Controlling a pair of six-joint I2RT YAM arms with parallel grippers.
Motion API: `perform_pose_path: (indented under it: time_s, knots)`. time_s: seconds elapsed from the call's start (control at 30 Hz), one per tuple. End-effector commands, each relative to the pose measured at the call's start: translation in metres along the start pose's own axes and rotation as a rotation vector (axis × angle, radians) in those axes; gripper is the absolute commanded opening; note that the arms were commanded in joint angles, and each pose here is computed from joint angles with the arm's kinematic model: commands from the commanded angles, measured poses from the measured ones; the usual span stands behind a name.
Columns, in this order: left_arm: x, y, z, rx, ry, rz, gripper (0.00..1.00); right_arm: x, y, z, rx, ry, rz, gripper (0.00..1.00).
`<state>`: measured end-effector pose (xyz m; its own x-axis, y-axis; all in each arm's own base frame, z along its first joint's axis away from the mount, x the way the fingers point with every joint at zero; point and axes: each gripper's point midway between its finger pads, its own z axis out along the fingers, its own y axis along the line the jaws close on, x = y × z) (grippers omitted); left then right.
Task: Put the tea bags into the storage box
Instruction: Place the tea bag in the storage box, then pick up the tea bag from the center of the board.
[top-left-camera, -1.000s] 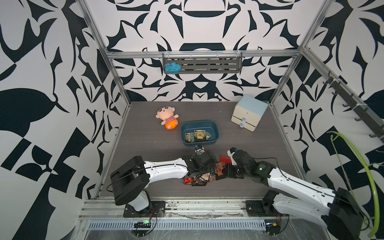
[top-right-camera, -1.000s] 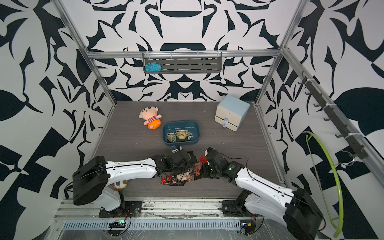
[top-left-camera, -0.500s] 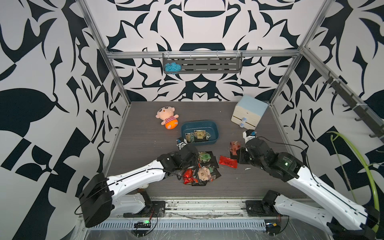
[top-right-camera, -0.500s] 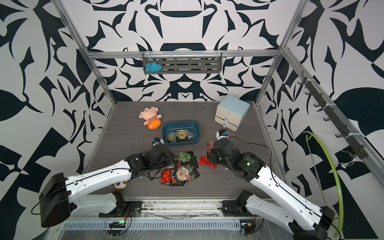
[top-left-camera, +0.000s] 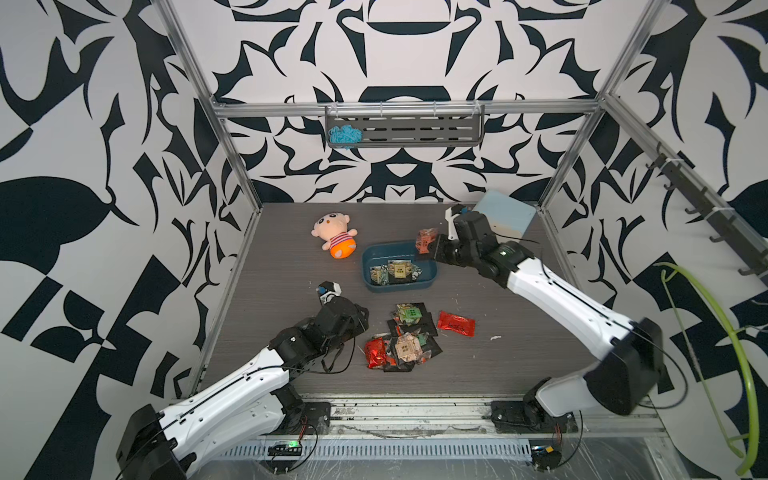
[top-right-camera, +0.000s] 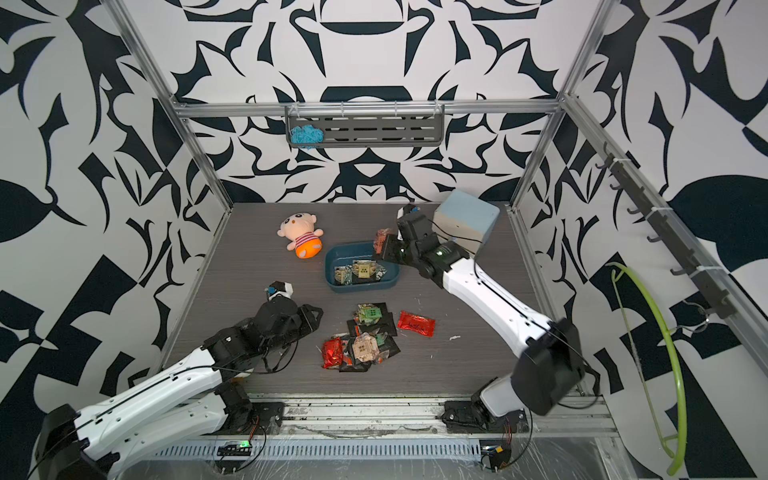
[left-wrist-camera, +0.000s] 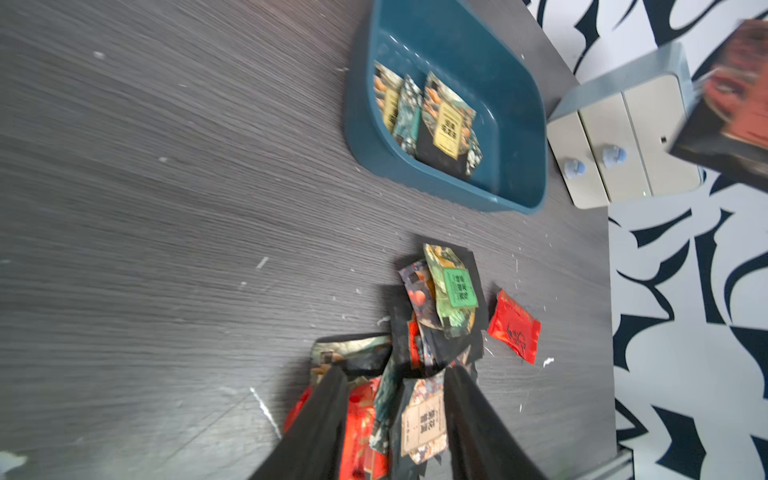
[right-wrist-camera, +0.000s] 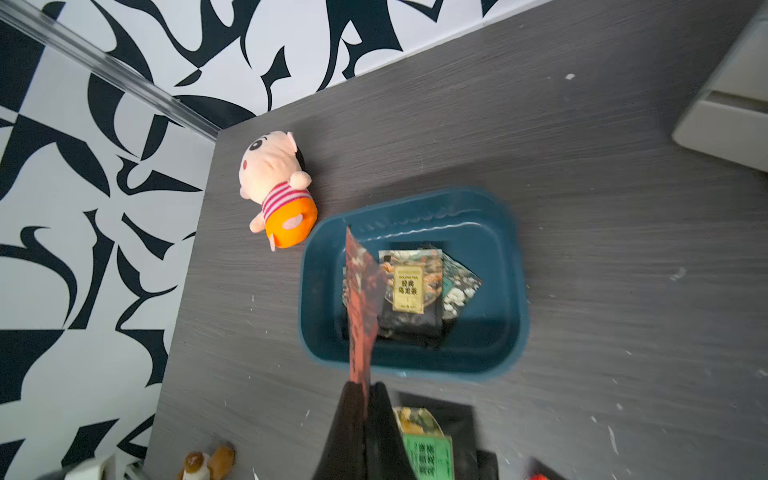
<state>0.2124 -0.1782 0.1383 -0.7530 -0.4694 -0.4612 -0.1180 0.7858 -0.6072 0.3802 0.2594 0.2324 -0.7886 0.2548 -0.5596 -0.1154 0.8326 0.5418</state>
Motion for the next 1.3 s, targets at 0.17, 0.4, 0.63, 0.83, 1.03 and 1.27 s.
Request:
perform_pose_path:
  time_s: [0.17,0.4,0.63,0.83,1.03,1.27]
  knots:
    - [-0.001,0.025,0.002,-0.067,-0.007,0.013,0.45,0.016,0.007,0.085,-0.038,0.203,0.012,0.00]
    - [0.000,0.039,0.006,-0.136,0.009,0.009,0.45,0.047,-0.009,0.124,-0.010,0.308,0.021,0.00]
    - [0.001,0.040,0.009,-0.141,0.024,0.006,0.45,0.055,-0.022,0.131,0.030,0.325,-0.010,0.03]
    - [0.001,0.048,0.005,-0.206,0.046,0.024,0.45,0.050,-0.033,0.120,0.091,0.324,-0.061,0.25]
    - [0.002,0.035,0.001,-0.177,0.087,0.036,0.46,0.023,-0.031,0.072,0.150,0.260,-0.151,0.37]
    - [0.010,0.007,-0.003,-0.051,0.153,0.008,0.47,0.000,-0.032,-0.034,0.200,0.073,-0.225,0.46]
